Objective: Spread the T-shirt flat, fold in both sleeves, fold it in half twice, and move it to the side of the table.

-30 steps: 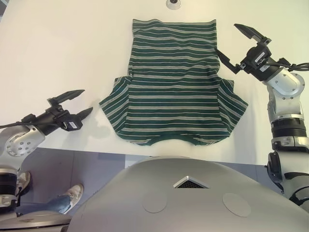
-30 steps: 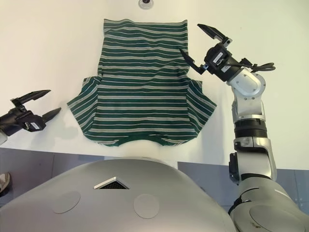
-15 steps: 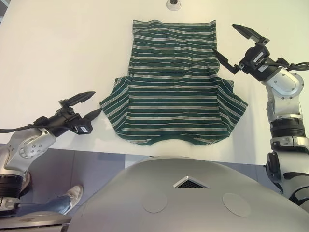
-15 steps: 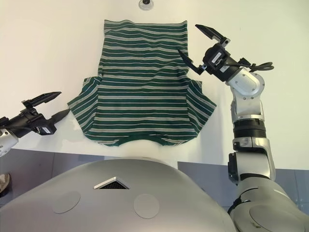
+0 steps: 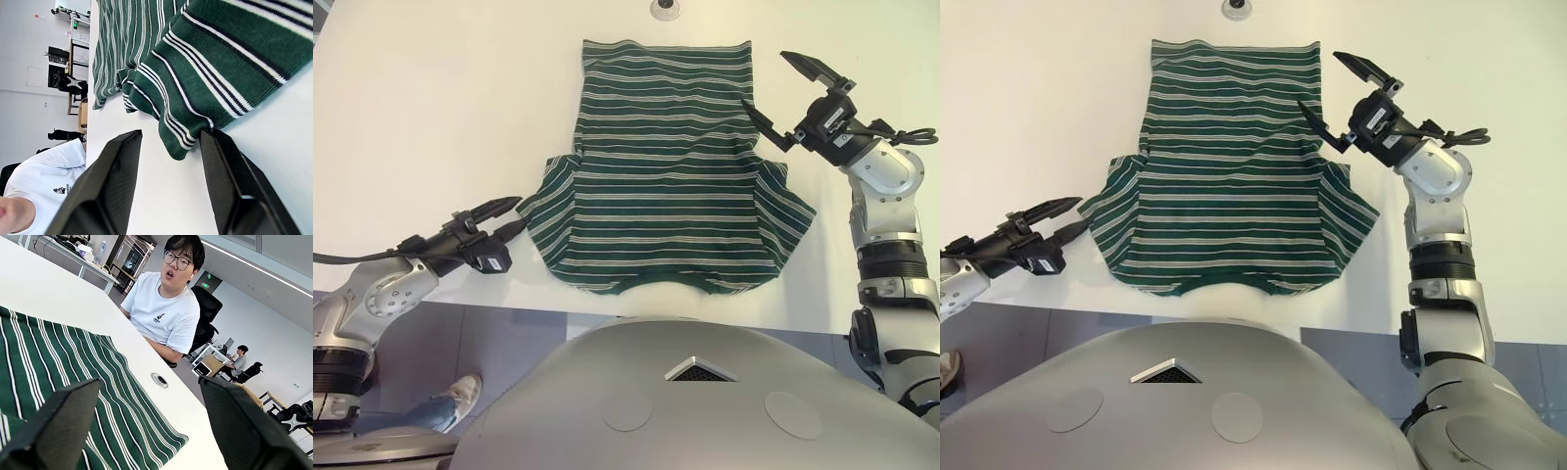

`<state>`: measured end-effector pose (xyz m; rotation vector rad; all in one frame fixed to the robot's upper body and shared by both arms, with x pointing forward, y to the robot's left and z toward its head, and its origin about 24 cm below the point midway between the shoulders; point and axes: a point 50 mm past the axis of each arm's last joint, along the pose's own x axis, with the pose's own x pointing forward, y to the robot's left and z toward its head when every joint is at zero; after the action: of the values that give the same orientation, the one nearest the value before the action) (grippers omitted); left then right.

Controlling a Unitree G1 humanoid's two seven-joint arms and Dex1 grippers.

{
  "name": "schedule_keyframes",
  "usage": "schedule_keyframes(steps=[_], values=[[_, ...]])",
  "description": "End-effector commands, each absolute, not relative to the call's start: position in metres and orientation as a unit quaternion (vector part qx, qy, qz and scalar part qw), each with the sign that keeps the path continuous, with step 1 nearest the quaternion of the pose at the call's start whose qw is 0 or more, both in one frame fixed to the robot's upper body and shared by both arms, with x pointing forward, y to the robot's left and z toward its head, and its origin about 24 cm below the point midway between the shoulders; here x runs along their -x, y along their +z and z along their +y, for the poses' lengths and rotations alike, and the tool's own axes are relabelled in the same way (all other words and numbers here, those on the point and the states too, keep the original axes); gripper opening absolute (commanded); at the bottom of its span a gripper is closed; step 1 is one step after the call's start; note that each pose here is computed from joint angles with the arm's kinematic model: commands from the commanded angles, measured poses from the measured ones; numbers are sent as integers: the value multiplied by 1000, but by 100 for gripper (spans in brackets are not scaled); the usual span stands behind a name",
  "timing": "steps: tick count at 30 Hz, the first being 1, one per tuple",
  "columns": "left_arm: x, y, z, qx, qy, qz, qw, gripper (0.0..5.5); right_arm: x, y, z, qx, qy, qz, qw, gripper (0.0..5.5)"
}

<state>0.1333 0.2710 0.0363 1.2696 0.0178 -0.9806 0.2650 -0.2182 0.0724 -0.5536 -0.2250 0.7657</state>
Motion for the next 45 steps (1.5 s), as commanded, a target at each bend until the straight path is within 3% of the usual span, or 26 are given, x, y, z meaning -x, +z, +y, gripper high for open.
schedule_keyframes(steps=[1,10,19,31,45], values=[[-124,26,269,-572,-481,41,663,143,-264,73,-220,268,368,-107,884,372],[-126,32,266,-572,-481,41,664,5,-264,72,-219,268,371,-105,883,372],[-130,44,266,-573,-468,29,672,5,-264,72,-219,268,373,-105,882,372],[-145,75,263,-554,-430,-38,712,5,-264,71,-218,267,373,-103,882,372],[-168,46,190,-514,-497,-126,688,5,-262,77,-208,276,381,-125,873,372]])
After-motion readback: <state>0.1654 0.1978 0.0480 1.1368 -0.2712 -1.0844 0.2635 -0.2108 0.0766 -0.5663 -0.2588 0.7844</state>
